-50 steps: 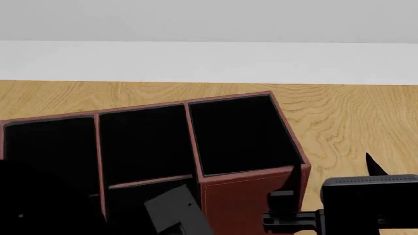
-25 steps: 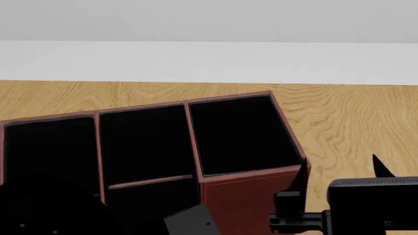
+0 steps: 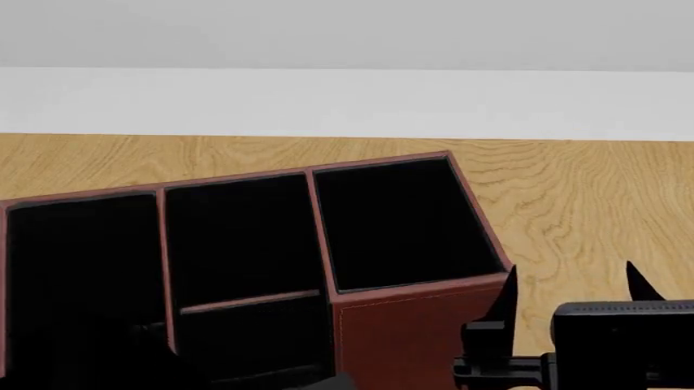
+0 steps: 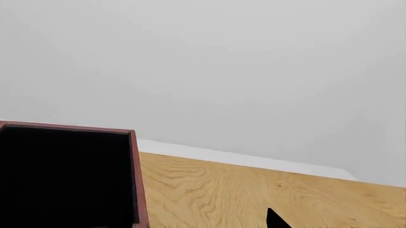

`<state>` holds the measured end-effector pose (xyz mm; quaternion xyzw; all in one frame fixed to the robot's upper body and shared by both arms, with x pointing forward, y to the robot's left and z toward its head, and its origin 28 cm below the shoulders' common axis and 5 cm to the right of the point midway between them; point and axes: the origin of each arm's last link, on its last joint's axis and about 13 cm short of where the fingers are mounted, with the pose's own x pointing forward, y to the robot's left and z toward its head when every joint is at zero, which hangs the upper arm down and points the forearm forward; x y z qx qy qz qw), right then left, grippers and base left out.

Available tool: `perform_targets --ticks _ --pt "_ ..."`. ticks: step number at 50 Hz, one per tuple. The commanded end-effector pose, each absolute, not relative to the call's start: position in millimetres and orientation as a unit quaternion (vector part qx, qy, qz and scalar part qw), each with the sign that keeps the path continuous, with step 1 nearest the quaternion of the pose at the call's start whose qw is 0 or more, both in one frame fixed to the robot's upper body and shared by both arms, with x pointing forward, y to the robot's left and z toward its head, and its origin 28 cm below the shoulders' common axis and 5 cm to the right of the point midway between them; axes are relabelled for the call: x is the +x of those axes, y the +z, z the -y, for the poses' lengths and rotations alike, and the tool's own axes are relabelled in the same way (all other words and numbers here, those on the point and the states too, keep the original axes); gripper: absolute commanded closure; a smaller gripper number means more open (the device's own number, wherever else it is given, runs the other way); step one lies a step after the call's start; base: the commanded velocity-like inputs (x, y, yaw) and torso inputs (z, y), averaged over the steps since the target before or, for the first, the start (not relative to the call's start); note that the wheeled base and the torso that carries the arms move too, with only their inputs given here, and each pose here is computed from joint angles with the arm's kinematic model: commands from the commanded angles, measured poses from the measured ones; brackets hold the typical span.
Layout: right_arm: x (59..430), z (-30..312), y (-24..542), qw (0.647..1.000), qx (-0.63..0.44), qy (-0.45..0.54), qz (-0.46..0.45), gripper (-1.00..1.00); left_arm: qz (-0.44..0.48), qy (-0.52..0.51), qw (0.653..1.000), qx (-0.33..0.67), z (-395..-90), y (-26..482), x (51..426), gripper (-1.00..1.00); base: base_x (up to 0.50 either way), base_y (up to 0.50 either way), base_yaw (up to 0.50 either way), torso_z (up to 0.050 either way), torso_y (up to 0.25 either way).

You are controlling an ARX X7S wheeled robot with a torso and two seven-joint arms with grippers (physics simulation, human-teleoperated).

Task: Pick up the book and place it in the front compartment of the caddy.

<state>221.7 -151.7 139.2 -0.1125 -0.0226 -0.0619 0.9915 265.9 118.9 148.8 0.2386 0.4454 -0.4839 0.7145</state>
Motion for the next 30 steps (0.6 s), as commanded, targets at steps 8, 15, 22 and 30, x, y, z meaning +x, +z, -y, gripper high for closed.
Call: perform_targets --ticks 8,15,22,30 --pt "219.5 152.3 138.6 0.991 -0.111 -0.064 0.025 -1.00 -0.448 -0.486 0.698 0.276 -121.2 140.3 256.8 1.00 0.00 0.00 0.00 0.000 0.000" --pt "217.8 151.9 139.2 0.991 -0.110 -0.064 0.027 -1.00 -0.433 -0.501 0.688 0.297 -124.3 147.3 245.6 1.00 0.00 0.00 0.00 0.000 0.000" --pt "217.3 150.8 142.8 0.991 -0.112 -0.062 0.031 -1.00 -0.414 -0.514 0.677 0.325 -129.0 155.1 232.5 1.00 0.00 0.00 0.00 0.000 0.000" --pt "214.8 149.7 145.1 0.991 -0.113 -0.061 0.034 -1.00 -0.379 -0.528 0.671 0.358 -136.9 165.7 219.0 1.00 0.00 0.00 0.00 0.000 0.000"
